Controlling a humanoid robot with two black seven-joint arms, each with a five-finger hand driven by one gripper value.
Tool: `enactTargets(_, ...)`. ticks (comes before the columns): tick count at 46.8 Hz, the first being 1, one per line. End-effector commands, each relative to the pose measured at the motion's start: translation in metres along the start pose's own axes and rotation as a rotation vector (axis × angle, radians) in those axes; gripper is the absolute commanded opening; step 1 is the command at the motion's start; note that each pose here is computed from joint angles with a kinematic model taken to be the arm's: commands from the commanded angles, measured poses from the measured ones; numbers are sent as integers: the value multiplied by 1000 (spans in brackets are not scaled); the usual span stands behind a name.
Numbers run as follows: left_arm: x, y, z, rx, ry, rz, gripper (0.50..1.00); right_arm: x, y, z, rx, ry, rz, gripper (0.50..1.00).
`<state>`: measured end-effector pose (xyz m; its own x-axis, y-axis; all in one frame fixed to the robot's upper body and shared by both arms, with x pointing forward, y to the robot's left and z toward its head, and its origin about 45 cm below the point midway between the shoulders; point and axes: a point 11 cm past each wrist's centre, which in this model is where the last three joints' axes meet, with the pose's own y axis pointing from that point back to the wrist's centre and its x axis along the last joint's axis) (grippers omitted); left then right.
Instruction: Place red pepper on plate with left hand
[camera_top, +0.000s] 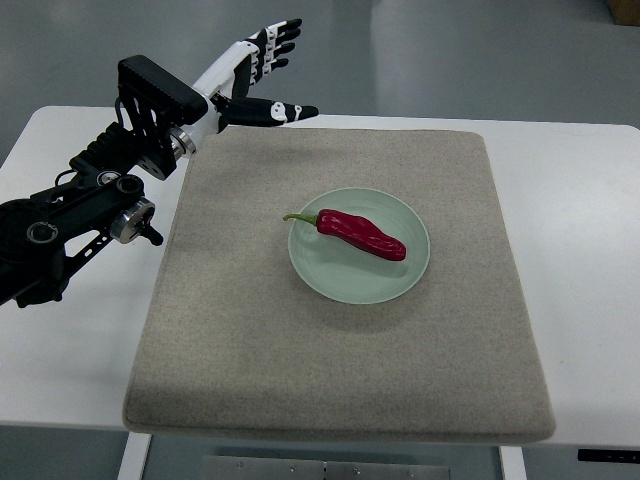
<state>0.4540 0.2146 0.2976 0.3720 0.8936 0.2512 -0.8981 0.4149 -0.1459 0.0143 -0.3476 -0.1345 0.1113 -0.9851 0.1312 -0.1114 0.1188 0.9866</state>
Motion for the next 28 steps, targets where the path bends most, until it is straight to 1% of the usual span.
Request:
enactTargets(1,17,1,-7,29,80,85,994,0,0,0,-1,0,1,928)
enactTargets(6,30,6,-20,68,199,161,996,0,0,0,1,0,1,928)
enactTargets(15,61,10,-31,90,377,305,999,0,0,-1,2,0,-1,928)
enactTargets(23,66,18,-43,108,439,350,999,0,0,0,1,0,1,928)
enactTargets(28,72,24,-47,99,483,382,999,0,0,0,-1,0,1,928)
